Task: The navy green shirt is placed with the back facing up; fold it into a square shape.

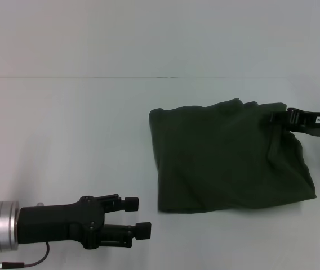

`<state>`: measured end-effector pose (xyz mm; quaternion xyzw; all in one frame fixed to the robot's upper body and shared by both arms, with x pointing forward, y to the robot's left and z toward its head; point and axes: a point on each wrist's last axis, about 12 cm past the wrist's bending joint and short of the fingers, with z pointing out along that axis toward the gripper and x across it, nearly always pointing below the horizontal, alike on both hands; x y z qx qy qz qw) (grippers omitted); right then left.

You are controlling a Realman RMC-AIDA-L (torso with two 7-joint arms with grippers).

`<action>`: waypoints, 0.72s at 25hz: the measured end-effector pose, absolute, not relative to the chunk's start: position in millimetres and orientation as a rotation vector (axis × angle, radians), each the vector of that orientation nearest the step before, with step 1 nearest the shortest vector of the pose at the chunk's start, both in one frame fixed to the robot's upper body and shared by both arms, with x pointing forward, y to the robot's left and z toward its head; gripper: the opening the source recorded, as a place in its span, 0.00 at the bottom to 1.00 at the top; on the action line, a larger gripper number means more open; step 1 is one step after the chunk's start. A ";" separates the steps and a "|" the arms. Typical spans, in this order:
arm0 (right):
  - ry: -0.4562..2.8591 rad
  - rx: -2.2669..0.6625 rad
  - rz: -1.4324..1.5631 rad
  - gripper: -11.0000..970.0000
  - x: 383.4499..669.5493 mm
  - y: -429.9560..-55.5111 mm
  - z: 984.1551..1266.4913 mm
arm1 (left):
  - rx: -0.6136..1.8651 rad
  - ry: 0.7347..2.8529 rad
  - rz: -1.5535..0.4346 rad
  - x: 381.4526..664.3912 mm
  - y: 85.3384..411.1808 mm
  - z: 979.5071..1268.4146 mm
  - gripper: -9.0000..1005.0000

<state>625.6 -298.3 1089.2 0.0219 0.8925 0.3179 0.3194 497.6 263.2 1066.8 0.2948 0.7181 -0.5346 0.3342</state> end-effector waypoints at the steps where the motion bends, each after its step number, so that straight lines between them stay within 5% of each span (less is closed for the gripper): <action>1: 2.346 0.057 0.837 0.65 625.8 -297.7 1089.2 | 0.769 1.872 -1.392 496.6 264.0 1066.2 0.92; 14: 2.322 0.027 0.839 0.14 628.4 -295.5 1094.9 | 0.753 1.849 -1.373 489.2 266.8 1061.3 0.92; 18: 2.258 -0.049 0.872 0.06 630.6 -291.1 1105.4 | 0.752 1.850 -1.370 489.1 267.0 1061.0 0.92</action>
